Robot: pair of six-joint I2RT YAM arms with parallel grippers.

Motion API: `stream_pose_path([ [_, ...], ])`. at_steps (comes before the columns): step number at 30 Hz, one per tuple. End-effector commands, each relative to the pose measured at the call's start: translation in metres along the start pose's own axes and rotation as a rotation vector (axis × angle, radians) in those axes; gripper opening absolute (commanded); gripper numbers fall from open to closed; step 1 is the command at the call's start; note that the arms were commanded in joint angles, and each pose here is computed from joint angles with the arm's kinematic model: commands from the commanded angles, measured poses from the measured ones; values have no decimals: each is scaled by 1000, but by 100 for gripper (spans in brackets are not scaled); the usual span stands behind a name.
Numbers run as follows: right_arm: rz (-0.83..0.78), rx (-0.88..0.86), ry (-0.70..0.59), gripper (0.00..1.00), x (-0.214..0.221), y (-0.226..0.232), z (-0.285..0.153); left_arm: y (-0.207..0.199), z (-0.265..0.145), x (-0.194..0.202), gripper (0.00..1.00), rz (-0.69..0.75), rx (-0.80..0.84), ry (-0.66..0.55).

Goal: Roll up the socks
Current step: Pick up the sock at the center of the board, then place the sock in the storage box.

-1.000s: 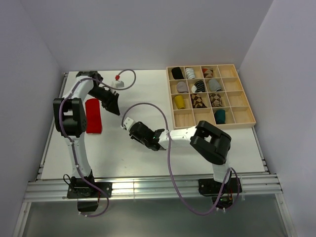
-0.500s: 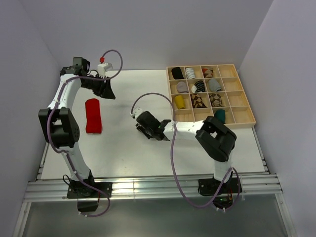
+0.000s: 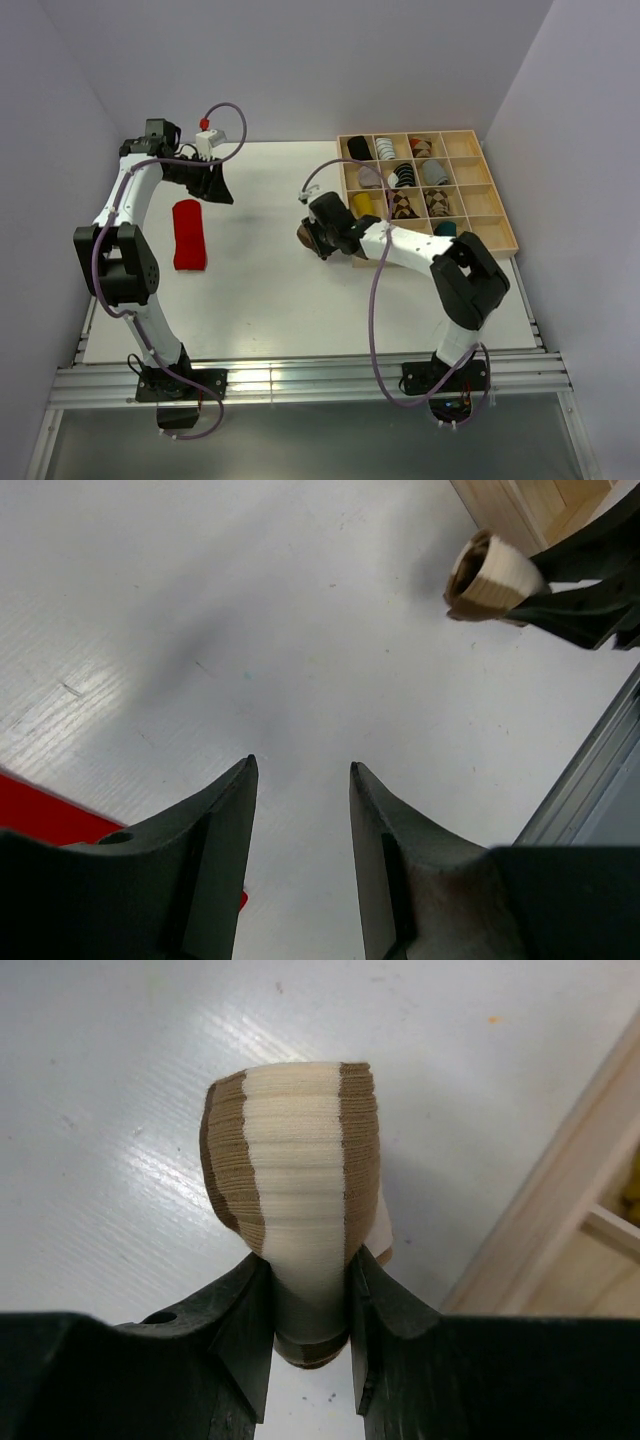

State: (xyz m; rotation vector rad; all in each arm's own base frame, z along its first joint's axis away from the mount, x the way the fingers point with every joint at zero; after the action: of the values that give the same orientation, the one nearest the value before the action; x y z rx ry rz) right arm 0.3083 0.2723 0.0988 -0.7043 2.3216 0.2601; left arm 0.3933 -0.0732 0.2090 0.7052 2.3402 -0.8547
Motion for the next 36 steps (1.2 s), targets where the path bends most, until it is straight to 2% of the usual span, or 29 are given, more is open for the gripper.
stream_pose_path([
  [1,72,-40,-133,0,-42,-5,-37,-16,-19,-13,47,48,-8,-50],
  [8,152,85,-200,0,-47,-51,-83,-23,-25,-15,47,75,3,-57],
  [13,270,285,-174,0,-12,-105,-109,-34,-30,-21,47,99,53,-85],
  [17,300,430,-140,0,16,-137,-124,-39,-32,-24,48,117,79,-97],
  [25,382,653,-61,0,49,-191,-120,-51,-38,-21,48,153,118,-106],
  [31,426,712,9,0,76,-201,-113,-53,-40,-21,48,179,112,-104],
  [36,443,718,55,0,81,-204,-98,-50,-35,-18,48,171,128,-99],
])
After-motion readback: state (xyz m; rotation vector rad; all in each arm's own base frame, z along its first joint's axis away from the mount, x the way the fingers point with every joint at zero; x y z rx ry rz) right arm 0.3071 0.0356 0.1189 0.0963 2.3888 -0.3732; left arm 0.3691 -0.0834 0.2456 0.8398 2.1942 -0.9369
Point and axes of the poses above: each gripper's point midway between its finger pads, its own z axis out along the fingers, its own y axis along the line the jaws close on, x = y × z, the point moved 4 cm from there along -z, back along the fingers, and after that the axes turned 1 degree about -z, right-handed, at the moved point
